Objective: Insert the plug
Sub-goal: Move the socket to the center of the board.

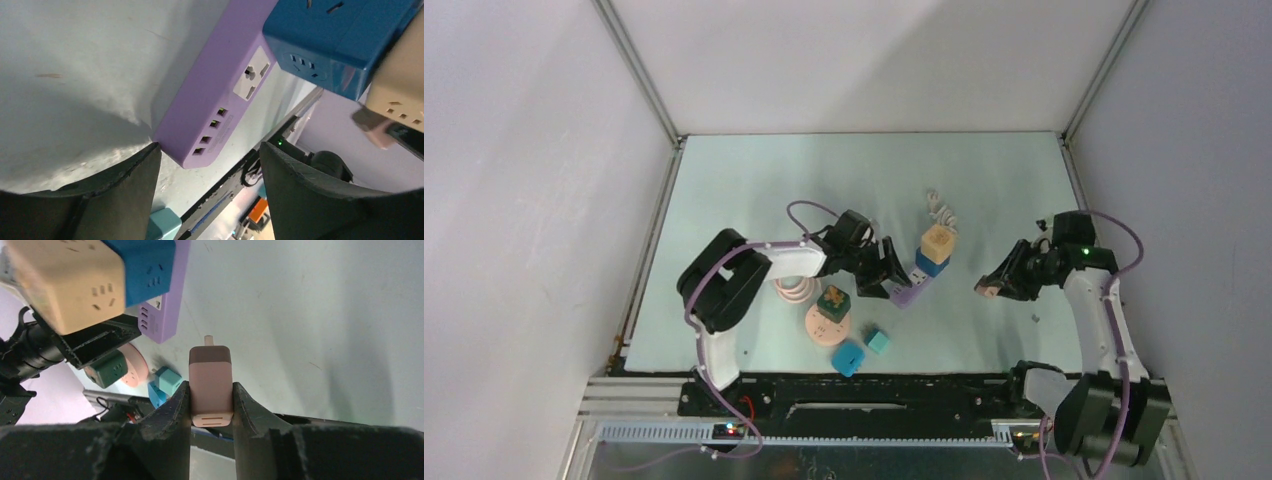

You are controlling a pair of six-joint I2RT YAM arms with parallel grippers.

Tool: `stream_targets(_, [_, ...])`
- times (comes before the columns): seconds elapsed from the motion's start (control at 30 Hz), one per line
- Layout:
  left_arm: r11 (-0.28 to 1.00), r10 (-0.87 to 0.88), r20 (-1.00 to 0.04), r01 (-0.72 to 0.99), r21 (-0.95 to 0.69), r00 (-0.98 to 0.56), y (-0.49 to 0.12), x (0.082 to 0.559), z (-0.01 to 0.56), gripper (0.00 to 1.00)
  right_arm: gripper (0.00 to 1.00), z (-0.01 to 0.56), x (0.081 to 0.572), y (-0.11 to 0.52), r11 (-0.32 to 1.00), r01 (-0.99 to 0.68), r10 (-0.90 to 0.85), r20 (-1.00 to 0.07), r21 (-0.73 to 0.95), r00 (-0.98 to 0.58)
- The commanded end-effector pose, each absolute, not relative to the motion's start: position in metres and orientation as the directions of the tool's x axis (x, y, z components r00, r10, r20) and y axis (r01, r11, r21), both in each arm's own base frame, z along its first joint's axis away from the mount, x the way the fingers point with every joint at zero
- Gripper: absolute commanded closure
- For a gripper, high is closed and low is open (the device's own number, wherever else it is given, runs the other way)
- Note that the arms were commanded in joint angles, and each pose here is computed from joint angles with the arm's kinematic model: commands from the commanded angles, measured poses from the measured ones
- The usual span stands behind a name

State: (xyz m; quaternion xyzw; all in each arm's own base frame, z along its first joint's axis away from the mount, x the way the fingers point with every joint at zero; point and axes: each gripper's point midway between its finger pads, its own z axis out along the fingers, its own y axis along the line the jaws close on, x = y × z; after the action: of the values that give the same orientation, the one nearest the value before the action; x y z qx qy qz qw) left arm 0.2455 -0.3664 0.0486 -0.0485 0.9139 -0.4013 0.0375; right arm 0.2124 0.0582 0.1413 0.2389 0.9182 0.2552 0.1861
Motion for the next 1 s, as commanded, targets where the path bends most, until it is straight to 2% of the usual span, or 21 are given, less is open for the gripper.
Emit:
stream_targets(0.0, [0.561,-0.059,0.015,-0.045,-0.827,-0.998,-0.405,0.237,0.071,0.25,1.0,0.121,0.226,0.073,0.721,0.31,0.503,-0.159,0.62,-0.85])
stream_targets(0.17, [0.491,-0.023,0.068,-0.071,-0.868,-0.997,-0.433,0.225,0.073,0.3,1.0,0.085,0.249,0.087,0.725,0.32,0.462,-0.087,0.609,-0.882])
stream_targets(0.37, [0.429,0.0,0.068,-0.062,-0.901,-0.998,-0.456,0.221,0.087,0.31,1.0,0.046,0.275,0.087,0.749,0.33,0.434,-0.05,0.574,-0.899])
stream_targets(0.5, [0.412,0.011,0.072,-0.061,-0.909,-0.997,-0.46,0.22,0.089,0.31,1.0,0.05,0.292,0.095,0.786,0.233,0.338,-0.083,0.572,-0.937])
stream_targets(0.63, [0.391,0.003,0.083,-0.075,-0.917,-0.997,-0.461,0.221,0.089,0.31,1.0,0.056,0.291,0.088,0.826,0.215,0.312,-0.104,0.521,-0.944])
stream_targets(0.8, [0.428,-0.06,-0.002,-0.024,-0.903,-0.998,-0.446,0.236,0.096,0.32,1.0,0.069,0.266,0.07,0.886,0.206,0.278,-0.119,0.416,-0.953])
stream_targets(0.97, [0.497,-0.097,-0.103,0.042,-0.867,-0.99,-0.424,0.25,0.101,0.33,1.0,0.091,0.248,0.073,0.895,0.177,0.254,-0.142,0.409,-0.957])
